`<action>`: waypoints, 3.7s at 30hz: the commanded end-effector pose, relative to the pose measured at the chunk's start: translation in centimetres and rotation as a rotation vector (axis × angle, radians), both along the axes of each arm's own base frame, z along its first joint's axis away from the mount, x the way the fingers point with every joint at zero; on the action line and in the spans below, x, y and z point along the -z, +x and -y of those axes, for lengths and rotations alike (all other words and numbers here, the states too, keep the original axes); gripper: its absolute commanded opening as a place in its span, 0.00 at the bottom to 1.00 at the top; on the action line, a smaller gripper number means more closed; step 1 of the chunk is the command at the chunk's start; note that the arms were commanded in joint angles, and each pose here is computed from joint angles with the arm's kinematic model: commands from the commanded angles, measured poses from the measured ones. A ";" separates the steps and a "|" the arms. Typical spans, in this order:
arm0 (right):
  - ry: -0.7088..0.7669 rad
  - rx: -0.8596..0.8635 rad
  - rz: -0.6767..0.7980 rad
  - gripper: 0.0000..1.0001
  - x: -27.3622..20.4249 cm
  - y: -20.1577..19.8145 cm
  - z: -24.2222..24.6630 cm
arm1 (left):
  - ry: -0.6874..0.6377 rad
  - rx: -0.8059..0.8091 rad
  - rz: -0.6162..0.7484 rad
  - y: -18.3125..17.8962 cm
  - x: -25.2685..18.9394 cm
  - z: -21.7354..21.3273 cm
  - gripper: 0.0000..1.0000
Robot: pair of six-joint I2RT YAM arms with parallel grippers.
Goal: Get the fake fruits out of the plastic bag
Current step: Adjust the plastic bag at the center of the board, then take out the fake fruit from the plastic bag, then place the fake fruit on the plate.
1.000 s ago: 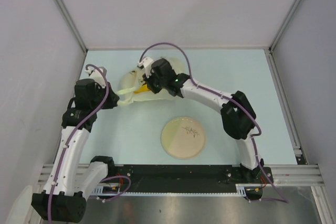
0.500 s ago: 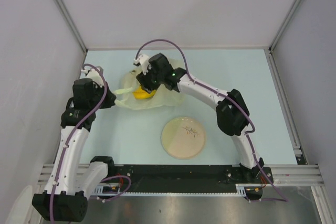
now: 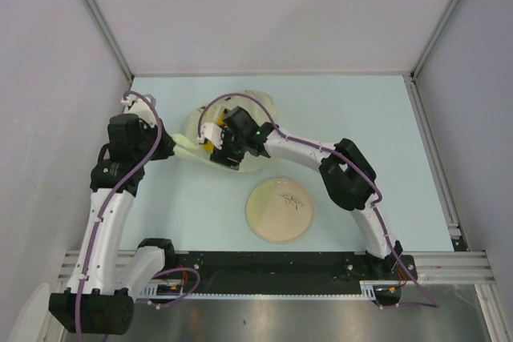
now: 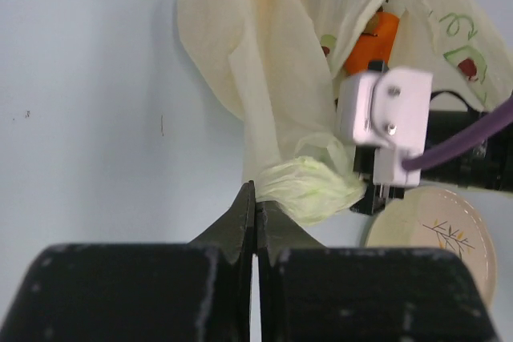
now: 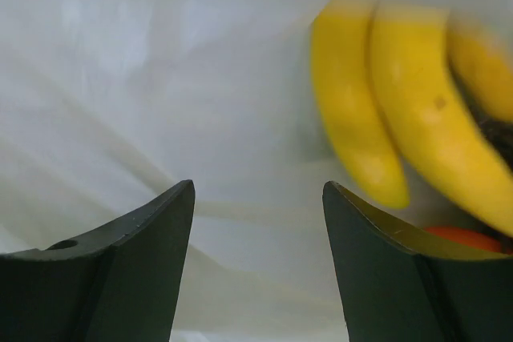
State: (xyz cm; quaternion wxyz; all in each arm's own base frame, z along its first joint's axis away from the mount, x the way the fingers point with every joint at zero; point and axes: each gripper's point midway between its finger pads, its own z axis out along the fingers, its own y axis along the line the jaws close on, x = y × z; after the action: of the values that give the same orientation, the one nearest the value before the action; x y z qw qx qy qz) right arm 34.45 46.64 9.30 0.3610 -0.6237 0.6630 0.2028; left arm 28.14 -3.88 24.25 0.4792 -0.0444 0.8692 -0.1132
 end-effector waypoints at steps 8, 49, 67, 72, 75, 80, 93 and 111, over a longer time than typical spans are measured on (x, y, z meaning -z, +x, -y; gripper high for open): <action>0.095 -0.065 0.255 0.70 -5.6 2.9 -0.8 | -0.001 -0.024 0.063 0.6 -2.0 -1.1 0.00; 0.098 -0.112 0.289 0.17 -9.7 2.0 -1.5 | -0.112 -0.006 0.120 1.1 -2.5 -0.9 0.00; 0.143 -0.011 0.132 0.10 -16.4 -2.3 5.0 | -0.134 -0.006 0.177 5.9 -6.1 -1.2 0.00; 0.200 -0.074 -0.033 0.09 -19.3 -6.6 7.0 | -0.157 0.007 0.188 6.5 -6.4 -0.8 0.00; 0.246 -0.139 -0.045 0.09 -21.3 -9.4 8.3 | -0.163 0.018 0.185 6.6 -6.3 -0.5 0.00; 0.323 -0.161 -0.102 0.08 -24.3 -12.0 8.6 | -0.171 0.037 0.185 6.3 -6.4 0.1 0.00; 0.323 0.091 -0.394 0.06 -18.3 -18.3 12.9 | -0.147 0.043 0.146 5.7 -4.8 0.2 0.00; 0.335 0.422 -0.617 0.02 -5.8 -18.7 10.6 | -0.182 0.030 0.126 3.6 -3.6 0.5 0.00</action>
State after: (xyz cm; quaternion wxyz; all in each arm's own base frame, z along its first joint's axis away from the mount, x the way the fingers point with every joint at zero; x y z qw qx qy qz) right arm 14.13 33.61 13.53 0.2403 -0.3656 0.8214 0.3660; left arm 32.07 -3.97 27.09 0.5145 -0.0696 0.8333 -0.1897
